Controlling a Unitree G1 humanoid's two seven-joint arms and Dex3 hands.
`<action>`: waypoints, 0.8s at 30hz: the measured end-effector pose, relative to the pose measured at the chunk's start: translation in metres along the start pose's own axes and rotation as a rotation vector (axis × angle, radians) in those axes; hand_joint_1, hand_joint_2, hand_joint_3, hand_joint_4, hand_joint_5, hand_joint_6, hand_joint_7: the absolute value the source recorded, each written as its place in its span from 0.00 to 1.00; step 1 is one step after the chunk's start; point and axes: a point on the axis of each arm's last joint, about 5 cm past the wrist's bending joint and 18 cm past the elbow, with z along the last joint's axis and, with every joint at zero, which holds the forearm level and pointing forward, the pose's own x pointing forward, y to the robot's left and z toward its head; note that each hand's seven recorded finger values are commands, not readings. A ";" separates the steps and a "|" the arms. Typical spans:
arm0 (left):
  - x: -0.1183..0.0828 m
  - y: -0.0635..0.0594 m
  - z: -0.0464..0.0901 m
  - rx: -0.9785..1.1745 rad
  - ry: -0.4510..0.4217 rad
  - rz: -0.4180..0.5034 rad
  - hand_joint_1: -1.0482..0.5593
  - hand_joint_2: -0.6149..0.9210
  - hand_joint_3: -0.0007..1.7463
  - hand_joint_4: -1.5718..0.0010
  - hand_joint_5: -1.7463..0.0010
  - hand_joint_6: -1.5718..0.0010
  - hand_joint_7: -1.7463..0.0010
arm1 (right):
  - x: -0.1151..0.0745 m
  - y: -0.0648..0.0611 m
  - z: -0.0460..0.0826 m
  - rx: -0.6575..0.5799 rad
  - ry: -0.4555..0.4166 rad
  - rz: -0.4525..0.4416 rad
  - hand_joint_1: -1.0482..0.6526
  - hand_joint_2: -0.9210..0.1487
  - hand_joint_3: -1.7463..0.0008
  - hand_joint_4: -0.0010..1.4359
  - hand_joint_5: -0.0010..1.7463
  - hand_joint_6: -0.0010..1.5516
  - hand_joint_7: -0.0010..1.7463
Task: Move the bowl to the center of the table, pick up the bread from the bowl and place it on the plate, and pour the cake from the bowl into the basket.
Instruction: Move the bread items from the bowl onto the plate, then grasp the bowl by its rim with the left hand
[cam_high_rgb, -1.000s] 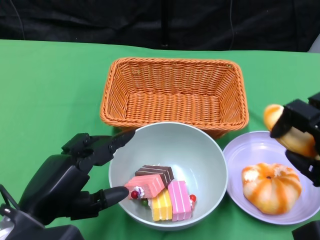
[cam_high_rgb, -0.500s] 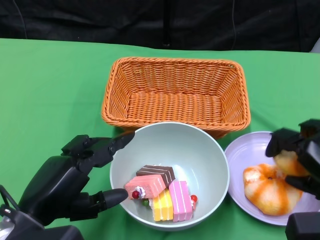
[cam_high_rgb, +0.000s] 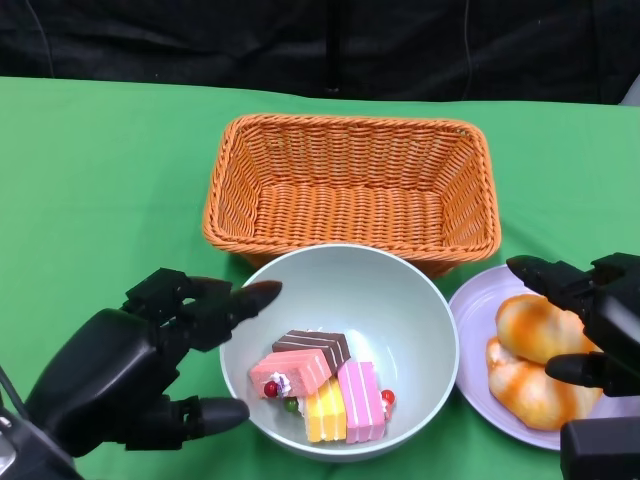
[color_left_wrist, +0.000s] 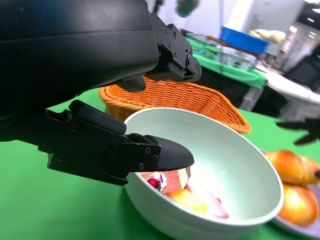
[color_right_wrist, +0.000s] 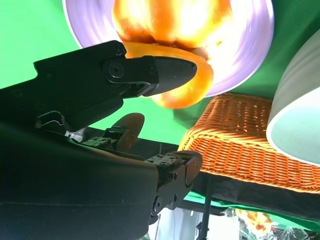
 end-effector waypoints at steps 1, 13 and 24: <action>0.000 0.003 0.000 0.027 -0.019 -0.012 0.23 1.00 0.15 0.99 0.59 0.79 0.98 | -0.001 0.000 0.000 0.001 0.001 0.001 0.12 0.00 0.77 0.27 0.21 0.08 0.00; 0.000 0.026 -0.006 0.310 -0.235 -0.180 0.18 0.99 0.03 0.89 0.60 0.70 0.97 | -0.010 -0.006 0.009 0.042 -0.002 -0.053 0.11 0.00 0.74 0.21 0.19 0.07 0.01; 0.012 0.013 -0.018 0.450 -0.386 -0.245 0.32 0.99 0.01 0.86 0.37 0.60 0.91 | -0.028 -0.010 0.022 0.240 -0.015 -0.241 0.18 0.00 0.74 0.20 0.23 0.09 0.01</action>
